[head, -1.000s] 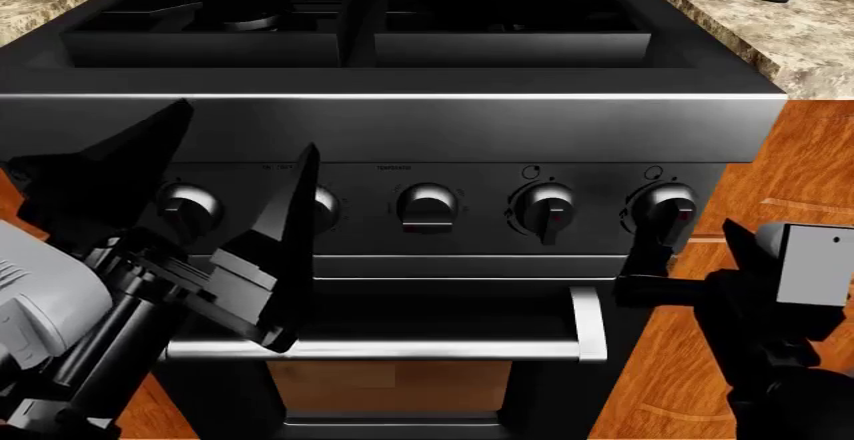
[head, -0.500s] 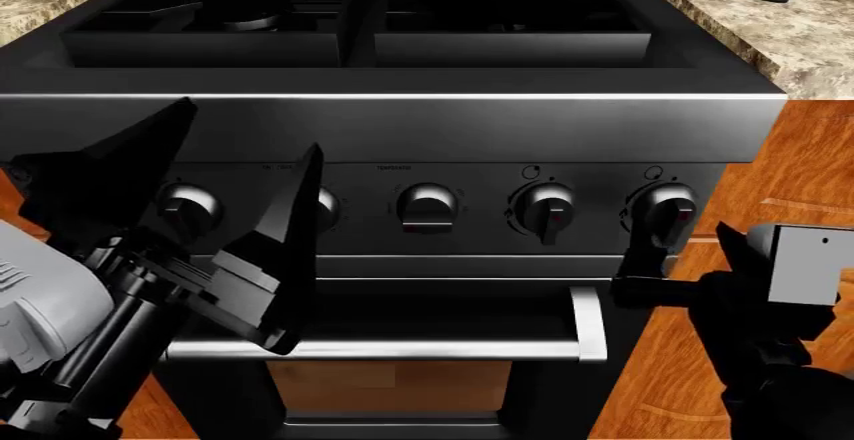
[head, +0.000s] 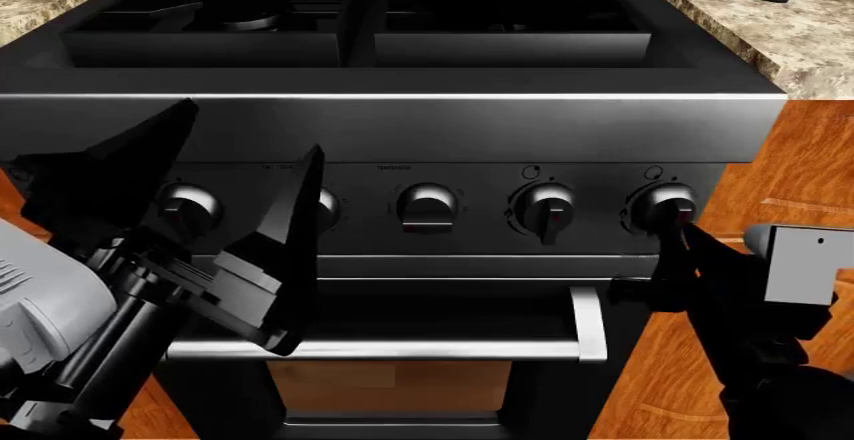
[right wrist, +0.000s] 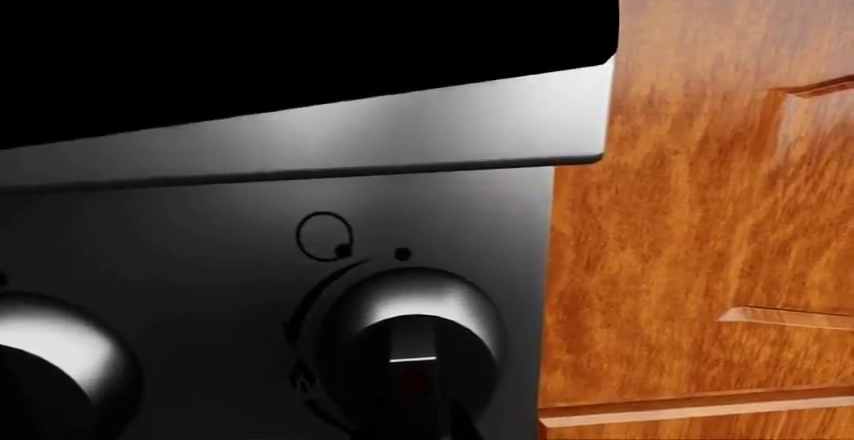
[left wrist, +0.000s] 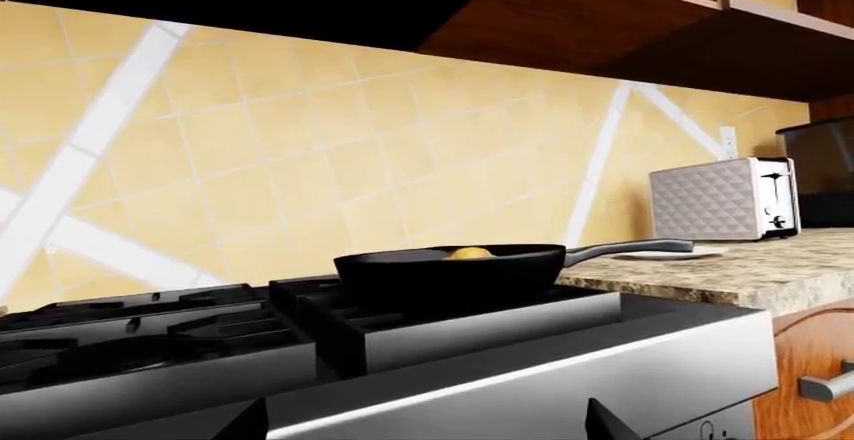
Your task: Pick the croissant and place it on the pan. Then turn on the stove to warm the croissant.
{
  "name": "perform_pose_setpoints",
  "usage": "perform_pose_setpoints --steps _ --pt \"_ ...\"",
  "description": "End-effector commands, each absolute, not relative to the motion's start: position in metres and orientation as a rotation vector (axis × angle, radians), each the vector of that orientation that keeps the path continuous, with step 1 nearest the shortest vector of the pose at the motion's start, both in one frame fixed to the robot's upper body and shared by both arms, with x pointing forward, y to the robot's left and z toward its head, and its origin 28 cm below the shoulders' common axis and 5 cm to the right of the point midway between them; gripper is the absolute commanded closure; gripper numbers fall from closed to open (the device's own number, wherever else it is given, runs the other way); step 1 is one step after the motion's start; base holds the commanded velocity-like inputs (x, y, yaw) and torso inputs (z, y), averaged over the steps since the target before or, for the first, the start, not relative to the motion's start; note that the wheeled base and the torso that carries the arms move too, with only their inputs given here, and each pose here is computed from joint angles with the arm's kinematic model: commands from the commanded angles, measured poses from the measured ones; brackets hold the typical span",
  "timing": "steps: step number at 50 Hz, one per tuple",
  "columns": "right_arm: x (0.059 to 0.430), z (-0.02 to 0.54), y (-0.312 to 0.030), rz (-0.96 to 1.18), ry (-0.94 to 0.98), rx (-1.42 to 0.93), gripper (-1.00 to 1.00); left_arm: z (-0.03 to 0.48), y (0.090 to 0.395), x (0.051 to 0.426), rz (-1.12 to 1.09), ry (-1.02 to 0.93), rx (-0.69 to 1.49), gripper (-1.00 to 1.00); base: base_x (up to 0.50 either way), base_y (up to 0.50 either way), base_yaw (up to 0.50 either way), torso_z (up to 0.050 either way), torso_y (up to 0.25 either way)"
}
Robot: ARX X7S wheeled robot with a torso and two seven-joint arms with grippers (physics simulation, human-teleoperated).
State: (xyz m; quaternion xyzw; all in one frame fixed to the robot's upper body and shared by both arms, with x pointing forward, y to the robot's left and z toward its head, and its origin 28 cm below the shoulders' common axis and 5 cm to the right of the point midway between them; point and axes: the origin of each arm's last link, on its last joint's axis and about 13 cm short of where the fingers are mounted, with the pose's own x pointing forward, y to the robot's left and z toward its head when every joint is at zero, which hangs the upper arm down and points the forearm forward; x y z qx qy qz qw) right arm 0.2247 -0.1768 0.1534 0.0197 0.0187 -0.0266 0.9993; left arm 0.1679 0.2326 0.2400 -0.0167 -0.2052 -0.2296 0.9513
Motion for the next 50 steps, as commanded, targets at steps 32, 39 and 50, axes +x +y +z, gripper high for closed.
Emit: perform_pose_setpoints --steps 32,39,50 --pt "0.217 0.169 -0.175 0.009 -0.006 -0.134 1.0 0.239 0.233 0.168 -0.468 -0.417 -0.041 -1.0 0.0 0.0 0.0 0.0 0.0" --pt "0.217 0.17 -0.173 0.036 -0.007 -0.173 1.0 0.238 0.233 0.168 -0.468 -0.415 -0.044 -1.0 0.0 0.0 0.0 0.0 0.003" --pt "0.217 0.171 -0.172 0.073 -0.009 -0.216 1.0 0.238 0.232 0.168 -0.467 -0.413 -0.041 -1.0 0.0 0.0 0.0 0.0 0.003"
